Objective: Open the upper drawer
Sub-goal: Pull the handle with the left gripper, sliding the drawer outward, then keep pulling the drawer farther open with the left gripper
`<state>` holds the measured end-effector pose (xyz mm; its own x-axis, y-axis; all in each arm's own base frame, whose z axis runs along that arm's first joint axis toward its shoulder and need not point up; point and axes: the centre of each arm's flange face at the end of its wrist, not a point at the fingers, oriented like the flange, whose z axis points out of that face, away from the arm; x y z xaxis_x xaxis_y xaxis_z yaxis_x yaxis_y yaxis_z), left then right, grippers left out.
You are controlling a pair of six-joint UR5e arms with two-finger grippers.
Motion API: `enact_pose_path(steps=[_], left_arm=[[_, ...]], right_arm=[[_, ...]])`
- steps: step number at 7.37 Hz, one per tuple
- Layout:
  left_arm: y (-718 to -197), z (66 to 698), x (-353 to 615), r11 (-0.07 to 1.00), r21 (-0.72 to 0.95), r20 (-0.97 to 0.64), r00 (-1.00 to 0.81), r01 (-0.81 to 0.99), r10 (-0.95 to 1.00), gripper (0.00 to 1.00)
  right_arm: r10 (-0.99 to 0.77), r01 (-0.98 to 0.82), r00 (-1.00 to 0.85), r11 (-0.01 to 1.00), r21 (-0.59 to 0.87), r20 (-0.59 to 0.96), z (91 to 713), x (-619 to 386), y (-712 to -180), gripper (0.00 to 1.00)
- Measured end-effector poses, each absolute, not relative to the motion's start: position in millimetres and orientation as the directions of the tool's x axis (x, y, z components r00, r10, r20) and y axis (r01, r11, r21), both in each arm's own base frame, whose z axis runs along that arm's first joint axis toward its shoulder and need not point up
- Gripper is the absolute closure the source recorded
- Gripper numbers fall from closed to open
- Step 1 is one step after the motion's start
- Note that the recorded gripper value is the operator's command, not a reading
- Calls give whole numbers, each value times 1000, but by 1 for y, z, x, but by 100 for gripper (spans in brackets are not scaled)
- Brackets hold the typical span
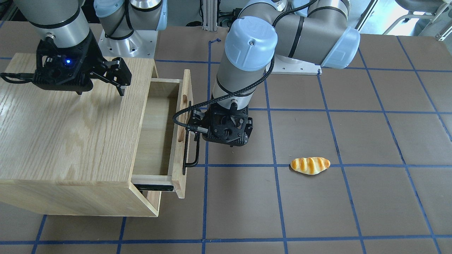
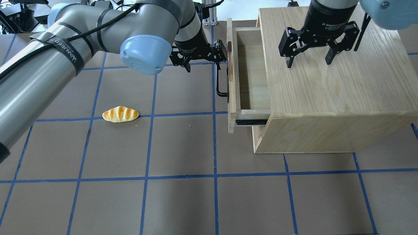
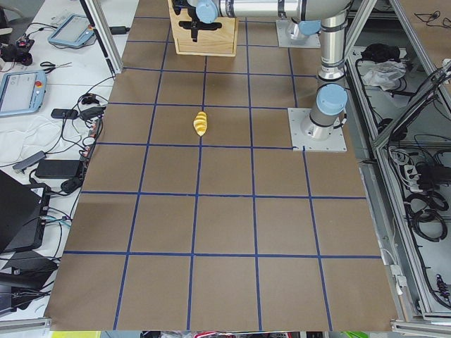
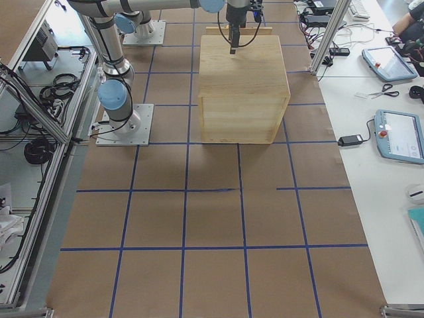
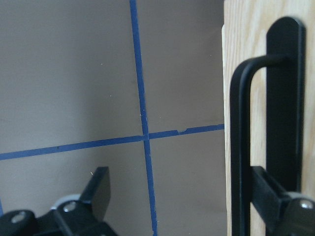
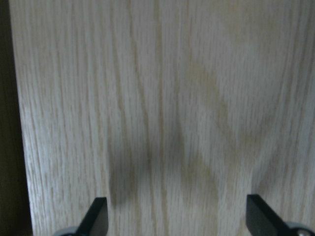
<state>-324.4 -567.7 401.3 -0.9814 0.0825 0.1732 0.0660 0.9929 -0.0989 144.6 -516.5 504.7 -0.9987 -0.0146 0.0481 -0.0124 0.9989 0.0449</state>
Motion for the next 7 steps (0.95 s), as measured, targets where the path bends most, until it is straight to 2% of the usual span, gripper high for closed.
enact_pose_path(steps=[7], left_arm=[[-576,408,-301,991,-100,168,-980,88,104,0]], right_arm=[[-14,-12,-999,999,45,48,505,145,-517,0]])
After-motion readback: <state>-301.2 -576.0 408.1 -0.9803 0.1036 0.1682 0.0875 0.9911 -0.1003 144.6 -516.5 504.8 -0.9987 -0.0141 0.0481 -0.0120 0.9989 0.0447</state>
